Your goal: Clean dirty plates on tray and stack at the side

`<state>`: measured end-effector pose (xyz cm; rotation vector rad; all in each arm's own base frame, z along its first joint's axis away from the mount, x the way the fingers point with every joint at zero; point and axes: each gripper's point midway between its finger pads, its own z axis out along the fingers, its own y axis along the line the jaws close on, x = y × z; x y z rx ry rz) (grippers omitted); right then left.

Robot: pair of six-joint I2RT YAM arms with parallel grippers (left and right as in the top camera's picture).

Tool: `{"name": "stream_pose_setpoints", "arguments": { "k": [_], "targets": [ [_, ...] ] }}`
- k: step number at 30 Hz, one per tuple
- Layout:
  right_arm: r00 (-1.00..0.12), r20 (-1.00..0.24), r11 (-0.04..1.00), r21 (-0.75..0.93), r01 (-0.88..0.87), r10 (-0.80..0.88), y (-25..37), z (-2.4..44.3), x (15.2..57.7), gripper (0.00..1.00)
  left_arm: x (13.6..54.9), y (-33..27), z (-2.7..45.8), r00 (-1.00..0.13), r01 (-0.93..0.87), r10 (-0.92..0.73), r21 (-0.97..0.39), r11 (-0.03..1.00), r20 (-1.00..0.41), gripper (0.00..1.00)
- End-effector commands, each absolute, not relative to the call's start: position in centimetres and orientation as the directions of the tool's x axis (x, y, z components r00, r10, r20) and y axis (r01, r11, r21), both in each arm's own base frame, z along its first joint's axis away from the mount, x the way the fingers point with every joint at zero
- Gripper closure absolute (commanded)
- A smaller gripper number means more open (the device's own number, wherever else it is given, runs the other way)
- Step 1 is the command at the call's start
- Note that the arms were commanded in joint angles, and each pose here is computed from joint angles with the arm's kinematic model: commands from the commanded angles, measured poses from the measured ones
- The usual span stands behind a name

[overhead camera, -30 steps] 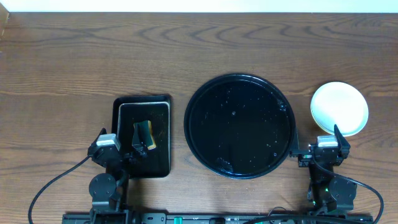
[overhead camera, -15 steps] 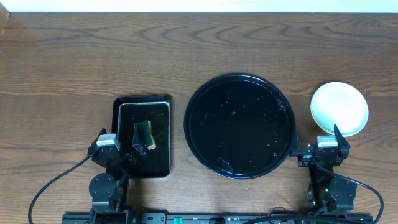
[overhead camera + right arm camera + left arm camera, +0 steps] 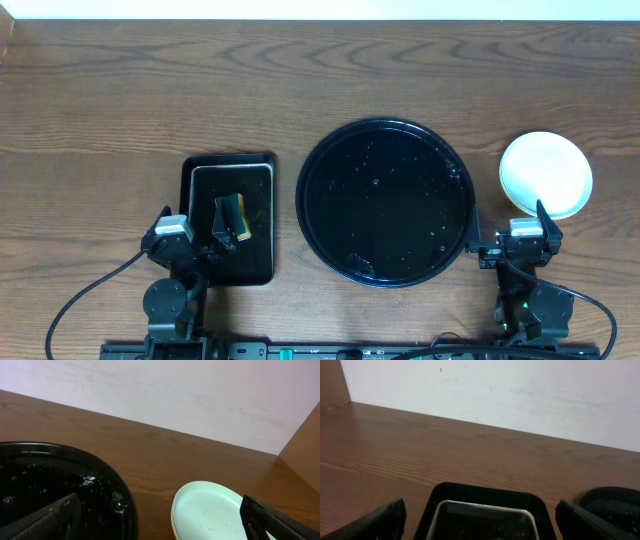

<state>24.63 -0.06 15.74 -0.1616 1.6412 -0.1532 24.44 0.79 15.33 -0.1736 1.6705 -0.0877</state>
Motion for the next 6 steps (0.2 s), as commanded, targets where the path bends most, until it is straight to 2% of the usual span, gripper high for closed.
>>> {"name": "stream_pose_setpoints", "arguments": {
  "k": [1,6],
  "targets": [
    [-0.074,-0.980,0.983,-0.182,-0.013,-0.182,-0.06,15.64,24.62,0.01,24.35,1.07,13.57,-0.147,-0.085,-0.149,-0.137,0.987,-0.978,0.05],
    [-0.074,-0.980,0.983,-0.182,-0.013,-0.182,-0.06,15.64,24.62,0.01,24.35,1.07,13.57,-0.147,-0.085,-0.149,-0.137,0.987,-0.978,0.05]
  ]
}}
